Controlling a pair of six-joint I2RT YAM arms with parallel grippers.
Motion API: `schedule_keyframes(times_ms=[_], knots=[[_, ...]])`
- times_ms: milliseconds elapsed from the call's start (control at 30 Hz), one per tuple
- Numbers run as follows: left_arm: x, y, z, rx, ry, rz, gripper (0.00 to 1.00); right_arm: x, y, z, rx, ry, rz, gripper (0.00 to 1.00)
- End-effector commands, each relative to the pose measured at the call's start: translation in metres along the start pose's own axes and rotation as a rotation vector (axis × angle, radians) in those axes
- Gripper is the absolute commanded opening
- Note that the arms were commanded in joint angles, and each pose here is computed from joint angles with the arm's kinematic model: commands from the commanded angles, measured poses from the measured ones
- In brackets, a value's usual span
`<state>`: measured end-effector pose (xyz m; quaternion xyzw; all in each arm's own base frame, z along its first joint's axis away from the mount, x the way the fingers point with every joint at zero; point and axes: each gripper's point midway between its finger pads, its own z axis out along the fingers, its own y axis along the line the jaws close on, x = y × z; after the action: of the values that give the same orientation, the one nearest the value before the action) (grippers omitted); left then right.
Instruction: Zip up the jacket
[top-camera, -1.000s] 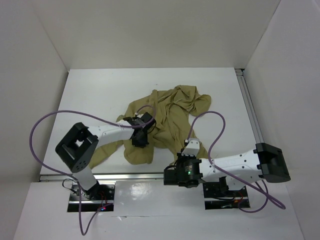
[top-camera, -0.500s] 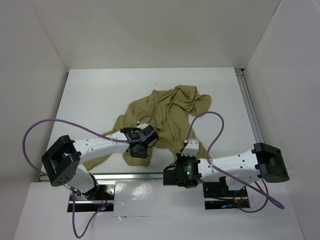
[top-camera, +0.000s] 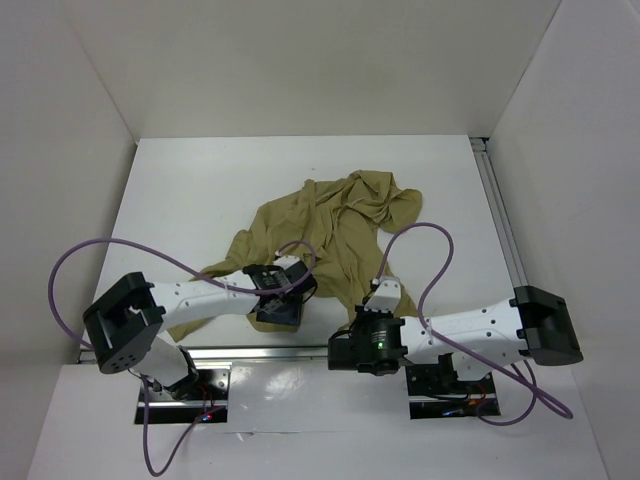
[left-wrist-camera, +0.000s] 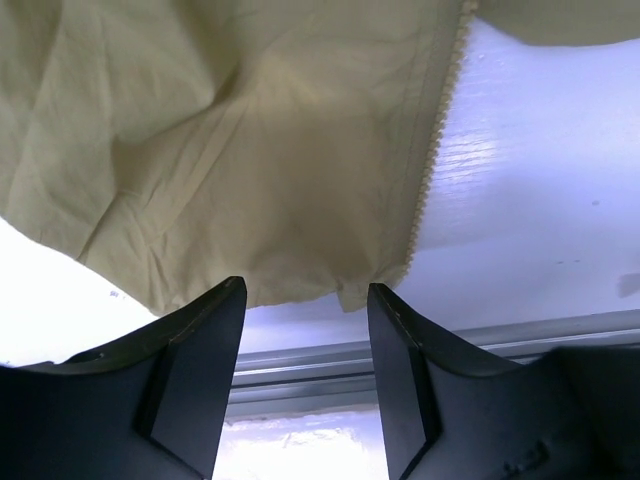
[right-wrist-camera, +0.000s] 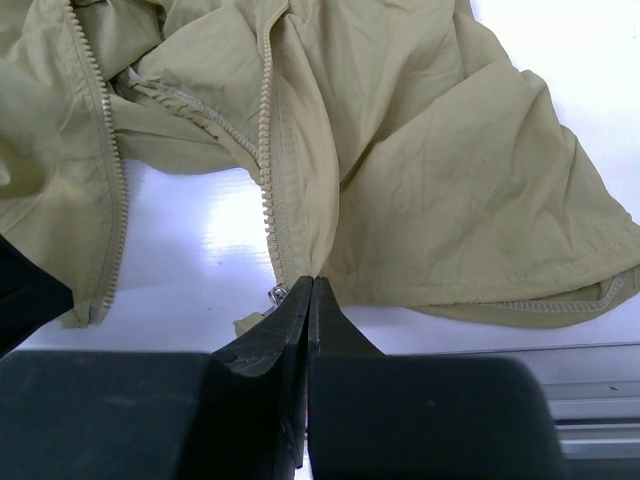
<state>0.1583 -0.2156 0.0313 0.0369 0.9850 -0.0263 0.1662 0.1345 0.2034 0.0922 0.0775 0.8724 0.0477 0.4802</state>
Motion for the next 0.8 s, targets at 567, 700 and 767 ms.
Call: schedule_keyframes(times_ms=[567, 700, 767], knots=[[0.013, -0.003, 0.014, -0.005, 0.06, 0.012, 0.6, -0.009, -0.01, -0.002, 0.007, -0.036, 0.036, 0.0], [0.015, 0.0, 0.015, -0.012, 0.066, 0.014, 0.58, -0.009, -0.01, -0.002, 0.007, -0.036, 0.036, 0.0], [0.015, 0.0, 0.015, -0.012, 0.066, 0.014, 0.58, -0.009, -0.01, -0.002, 0.007, -0.036, 0.036, 0.0]])
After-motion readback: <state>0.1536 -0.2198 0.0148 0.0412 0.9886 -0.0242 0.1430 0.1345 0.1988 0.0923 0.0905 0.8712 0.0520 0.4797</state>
